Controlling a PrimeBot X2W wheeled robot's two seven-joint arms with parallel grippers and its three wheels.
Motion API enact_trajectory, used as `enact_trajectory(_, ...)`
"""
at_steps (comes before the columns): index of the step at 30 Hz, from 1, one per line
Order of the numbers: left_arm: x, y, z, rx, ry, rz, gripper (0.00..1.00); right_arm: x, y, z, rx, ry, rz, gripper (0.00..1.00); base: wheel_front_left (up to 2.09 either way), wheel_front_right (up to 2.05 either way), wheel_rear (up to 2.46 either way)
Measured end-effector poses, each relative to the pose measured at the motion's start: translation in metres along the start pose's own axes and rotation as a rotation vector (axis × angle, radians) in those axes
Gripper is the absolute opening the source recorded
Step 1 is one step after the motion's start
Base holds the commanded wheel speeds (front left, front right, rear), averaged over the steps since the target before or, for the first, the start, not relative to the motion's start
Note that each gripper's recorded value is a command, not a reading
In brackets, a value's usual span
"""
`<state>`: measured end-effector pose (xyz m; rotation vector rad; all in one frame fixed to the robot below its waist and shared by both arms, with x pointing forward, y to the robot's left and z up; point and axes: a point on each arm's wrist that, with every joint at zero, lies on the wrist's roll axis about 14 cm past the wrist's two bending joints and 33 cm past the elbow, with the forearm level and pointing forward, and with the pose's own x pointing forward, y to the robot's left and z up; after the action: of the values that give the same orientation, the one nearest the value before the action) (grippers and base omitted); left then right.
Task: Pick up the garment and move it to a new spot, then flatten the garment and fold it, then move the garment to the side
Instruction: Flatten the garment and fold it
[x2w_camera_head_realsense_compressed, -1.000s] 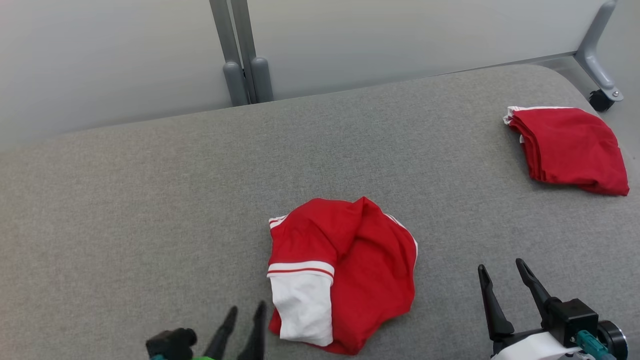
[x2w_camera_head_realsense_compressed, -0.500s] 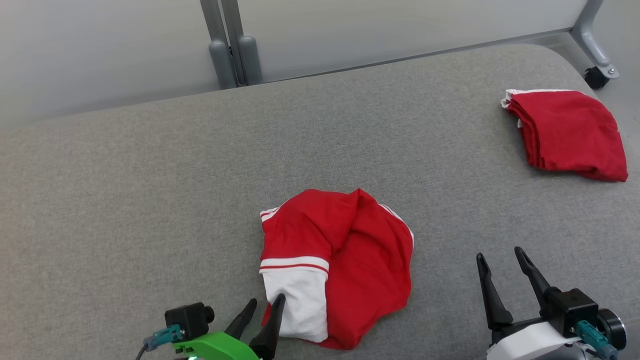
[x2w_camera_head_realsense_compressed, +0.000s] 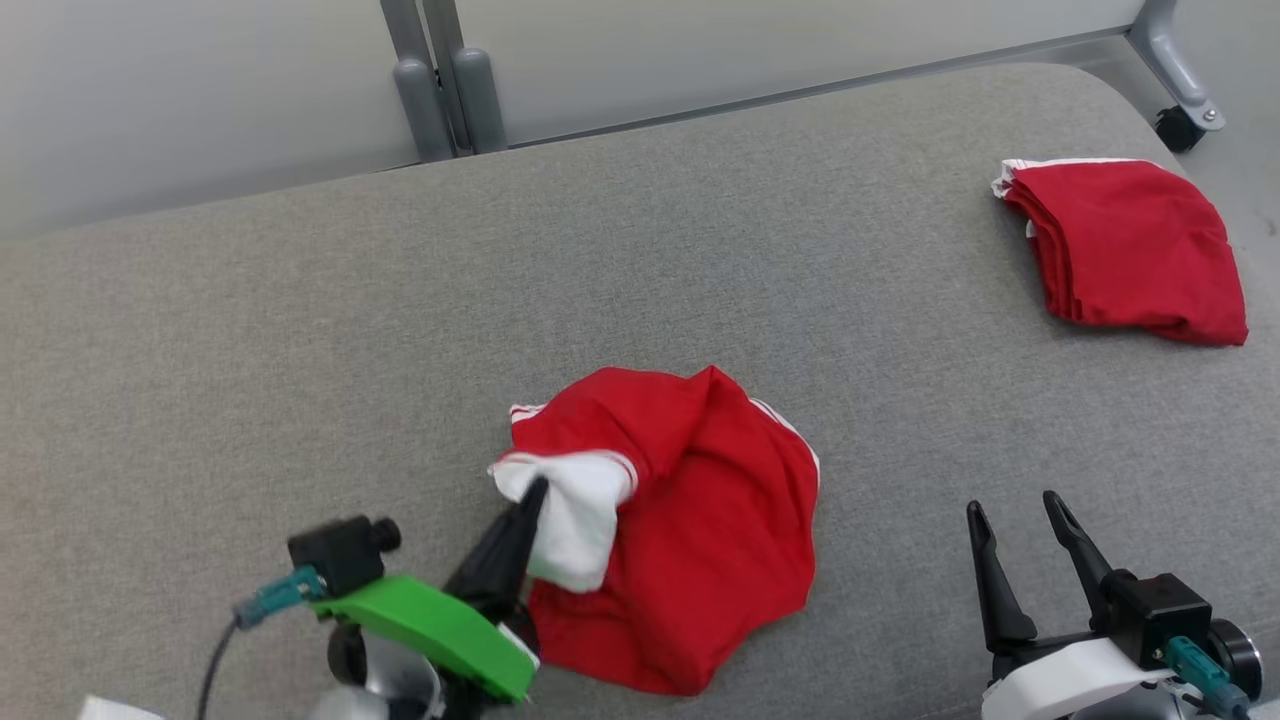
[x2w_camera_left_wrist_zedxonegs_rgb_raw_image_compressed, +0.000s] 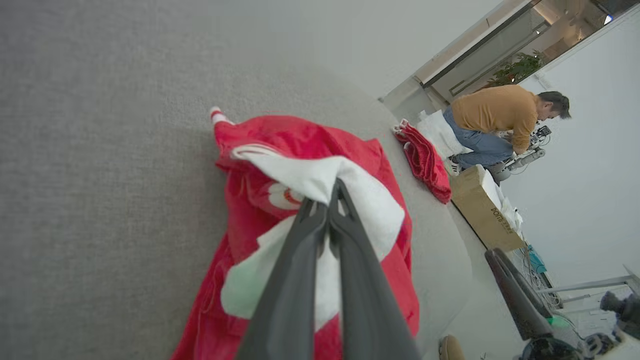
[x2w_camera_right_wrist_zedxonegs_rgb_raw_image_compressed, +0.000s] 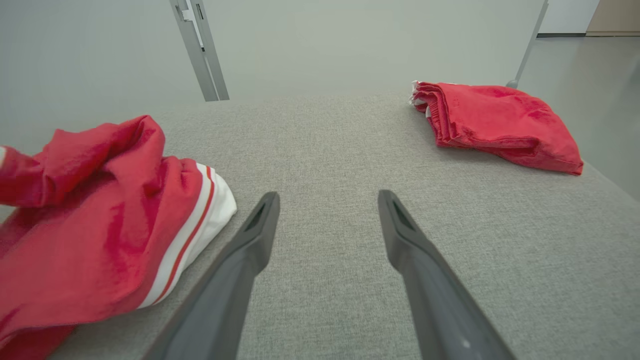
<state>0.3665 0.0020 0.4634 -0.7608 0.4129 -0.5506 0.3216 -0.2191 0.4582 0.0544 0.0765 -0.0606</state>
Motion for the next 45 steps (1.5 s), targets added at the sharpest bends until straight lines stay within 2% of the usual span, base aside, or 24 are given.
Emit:
enact_trajectory(2,0.006,-0.007,0.03,0.059,-0.063,-0.033,0.0,0.001,0.002,0.0,0.002,0.0,0.005,1.0,0.0,0.0,0.0)
enact_trajectory(8,0.025,-0.029,0.14,0.335,-0.253,-0.06,0.0,0.003,0.01,0.003,0.016,-0.014,0.025,1.0,0.0,0.0,0.0)
enact_trajectory(14,0.036,-0.049,0.235,0.57,-0.341,-0.036,0.0,-0.002,0.012,0.004,0.033,-0.018,0.019,1.0,0.0,0.0,0.0)
enact_trajectory(19,0.037,-0.069,0.289,0.71,-0.372,-0.022,0.0,-0.01,0.006,0.004,0.04,-0.021,-0.005,1.0,0.0,0.0,0.0)
enact_trajectory(21,0.034,-0.088,0.313,0.757,-0.418,-0.038,0.0,-0.014,0.002,0.003,0.041,-0.02,-0.019,1.0,0.0,0.0,0.0)
enact_trajectory(24,0.035,-0.117,0.326,0.804,-0.443,-0.089,0.0,-0.019,-0.002,0.003,0.042,-0.022,-0.035,1.0,0.0,0.0,0.0)
enact_trajectory(27,0.047,-0.138,0.306,0.821,-0.388,-0.157,0.0,-0.021,-0.003,0.0,0.043,-0.013,-0.04,1.0,0.0,0.0,0.0)
enact_trajectory(32,0.082,-0.151,0.204,0.768,-0.174,-0.294,0.0,-0.014,0.007,-0.001,0.043,-0.006,-0.005,1.0,0.0,0.0,0.0)
enact_trajectory(35,0.093,-0.143,0.1,0.666,0.052,-0.373,0.0,-0.004,0.018,0.002,0.04,-0.014,0.031,1.0,0.0,0.0,0.0)
enact_trajectory(38,0.093,-0.13,0.026,0.601,0.218,-0.404,0.0,0.006,0.026,0.01,0.044,-0.035,0.057,1.0,0.0,0.0,0.0)
enact_trajectory(45,0.097,-0.125,-0.074,0.537,0.427,-0.48,0.0,0.02,0.027,0.002,0.061,-0.002,0.054,1.0,0.0,0.0,0.0)
